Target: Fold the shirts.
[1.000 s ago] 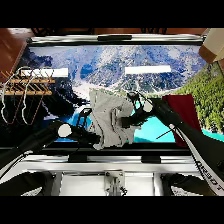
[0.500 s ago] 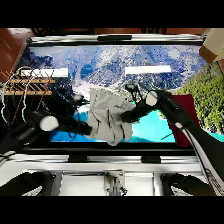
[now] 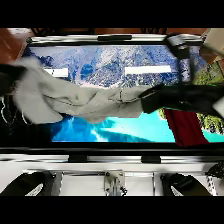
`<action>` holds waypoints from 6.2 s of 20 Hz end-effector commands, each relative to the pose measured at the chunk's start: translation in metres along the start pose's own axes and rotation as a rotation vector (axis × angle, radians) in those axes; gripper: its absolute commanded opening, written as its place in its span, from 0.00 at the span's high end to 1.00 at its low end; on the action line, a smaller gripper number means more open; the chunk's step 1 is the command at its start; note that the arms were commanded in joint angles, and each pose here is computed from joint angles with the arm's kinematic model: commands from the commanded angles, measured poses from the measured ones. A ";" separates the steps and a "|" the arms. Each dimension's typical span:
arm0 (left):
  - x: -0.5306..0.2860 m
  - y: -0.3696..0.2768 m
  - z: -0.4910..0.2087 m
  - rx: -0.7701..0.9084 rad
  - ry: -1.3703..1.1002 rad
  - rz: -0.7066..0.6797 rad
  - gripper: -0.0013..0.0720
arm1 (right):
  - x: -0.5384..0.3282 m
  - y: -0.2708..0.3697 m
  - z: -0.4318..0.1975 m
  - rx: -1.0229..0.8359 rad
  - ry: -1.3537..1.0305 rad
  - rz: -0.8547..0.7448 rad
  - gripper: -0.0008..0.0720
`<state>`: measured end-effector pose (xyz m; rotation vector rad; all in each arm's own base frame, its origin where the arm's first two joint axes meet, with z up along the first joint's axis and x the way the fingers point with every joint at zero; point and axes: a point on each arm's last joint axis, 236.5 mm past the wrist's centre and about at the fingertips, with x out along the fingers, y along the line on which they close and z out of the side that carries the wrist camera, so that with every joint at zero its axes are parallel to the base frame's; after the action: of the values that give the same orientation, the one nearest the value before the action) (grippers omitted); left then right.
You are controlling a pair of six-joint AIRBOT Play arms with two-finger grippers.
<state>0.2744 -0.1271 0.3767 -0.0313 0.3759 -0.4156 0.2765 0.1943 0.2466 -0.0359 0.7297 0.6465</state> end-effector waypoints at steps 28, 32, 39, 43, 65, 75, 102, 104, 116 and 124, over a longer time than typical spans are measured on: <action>0.275 -0.005 -0.226 -0.221 0.608 -0.063 0.11 | 0.096 -0.063 -0.139 0.435 0.447 -0.238 0.88; 0.213 0.023 -0.268 -0.204 0.904 -0.043 0.11 | 0.097 -0.063 -0.141 0.436 0.458 -0.236 0.88; 0.171 -0.029 -0.378 -0.537 1.008 -0.152 0.27 | 0.098 -0.063 -0.141 0.435 0.456 -0.236 0.88; 0.207 -0.044 -0.390 -0.697 0.837 -0.131 0.20 | 0.098 -0.063 -0.141 0.432 0.456 -0.235 0.88; 0.272 -0.035 -0.352 -0.514 0.669 -0.204 0.94 | 0.103 -0.065 -0.122 0.381 0.382 -0.216 0.88; -0.014 -0.028 0.094 0.033 -0.374 -0.214 0.94 | -0.103 -0.041 0.148 0.153 -0.533 -0.222 0.88; 0.274 0.067 -0.216 -0.404 0.615 -0.060 0.94 | 0.190 -0.155 0.035 0.216 0.083 -0.459 0.88; 0.294 0.059 -0.251 -0.488 0.699 -0.097 0.94 | 0.238 -0.147 -0.014 0.297 0.240 -0.399 0.88; 0.143 0.174 -0.298 -0.442 1.182 0.120 0.25 | 0.098 -0.217 -0.087 0.199 0.655 -0.584 0.32; 0.153 0.115 -0.422 -0.457 1.182 0.019 0.18 | 0.085 -0.171 -0.200 0.563 0.764 -0.332 0.29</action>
<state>0.3035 -0.0512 -0.0456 -0.2292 1.6736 -0.2829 0.3362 0.0446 0.0298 0.0332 1.5040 0.0307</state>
